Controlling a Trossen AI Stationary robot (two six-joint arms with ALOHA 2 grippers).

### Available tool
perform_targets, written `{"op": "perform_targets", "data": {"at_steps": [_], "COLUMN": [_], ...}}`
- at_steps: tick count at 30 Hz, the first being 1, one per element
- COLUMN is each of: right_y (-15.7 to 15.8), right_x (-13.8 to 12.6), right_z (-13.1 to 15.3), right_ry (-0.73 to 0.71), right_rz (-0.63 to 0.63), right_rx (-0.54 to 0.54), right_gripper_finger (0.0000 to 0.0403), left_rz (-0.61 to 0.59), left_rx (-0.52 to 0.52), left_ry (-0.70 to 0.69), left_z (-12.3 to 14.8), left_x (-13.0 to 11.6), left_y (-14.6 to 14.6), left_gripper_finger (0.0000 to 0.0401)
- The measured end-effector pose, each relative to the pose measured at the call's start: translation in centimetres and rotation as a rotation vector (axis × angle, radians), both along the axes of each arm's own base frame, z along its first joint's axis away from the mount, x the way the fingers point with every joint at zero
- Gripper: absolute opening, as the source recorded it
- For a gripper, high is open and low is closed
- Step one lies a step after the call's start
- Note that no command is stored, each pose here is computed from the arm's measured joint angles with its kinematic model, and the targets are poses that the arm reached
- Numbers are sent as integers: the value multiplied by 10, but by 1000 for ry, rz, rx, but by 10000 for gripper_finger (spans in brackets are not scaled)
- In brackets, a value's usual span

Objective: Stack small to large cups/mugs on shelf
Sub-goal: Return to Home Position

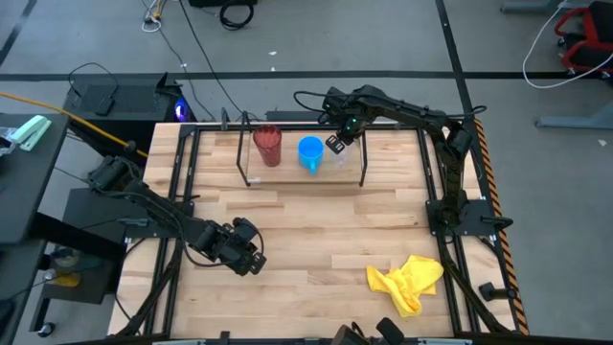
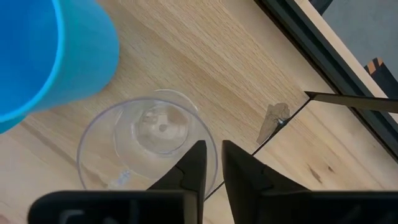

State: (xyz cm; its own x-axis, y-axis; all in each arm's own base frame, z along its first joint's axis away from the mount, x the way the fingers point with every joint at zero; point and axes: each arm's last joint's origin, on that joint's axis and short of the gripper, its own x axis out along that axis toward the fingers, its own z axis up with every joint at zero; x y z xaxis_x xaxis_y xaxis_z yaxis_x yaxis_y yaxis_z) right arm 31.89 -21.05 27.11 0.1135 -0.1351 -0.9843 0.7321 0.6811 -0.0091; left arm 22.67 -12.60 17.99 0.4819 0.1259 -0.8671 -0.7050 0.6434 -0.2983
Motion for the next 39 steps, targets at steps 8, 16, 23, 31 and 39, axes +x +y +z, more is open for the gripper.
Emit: {"op": "perform_targets", "data": {"at_steps": [8, 16, 23, 31, 39], "right_y": [0, -1, 0, 29, 93], "right_x": [0, 0, 4, 18, 70], "right_z": [0, 10, 45, 99, 147], "right_ry": [7, -8, -85, -243, -651], "right_rz": [-29, -41, -48, -16, 268], "right_rx": [-14, -23, -67, -132, -321], "right_gripper_finger": [66, 75, 76, 73, 73], "left_rz": [1, 1, 2, 25, 17], "left_rx": [-1, -1, -2, -15, -23], "left_ry": [0, -1, -1, -5, -13], "left_z": [0, 0, 0, 0, 0], "left_x": [0, 0, 0, 0, -1], "left_y": [0, 0, 0, 0, -4], "left_gripper_finger": [34, 15, 20, 36, 21]}}
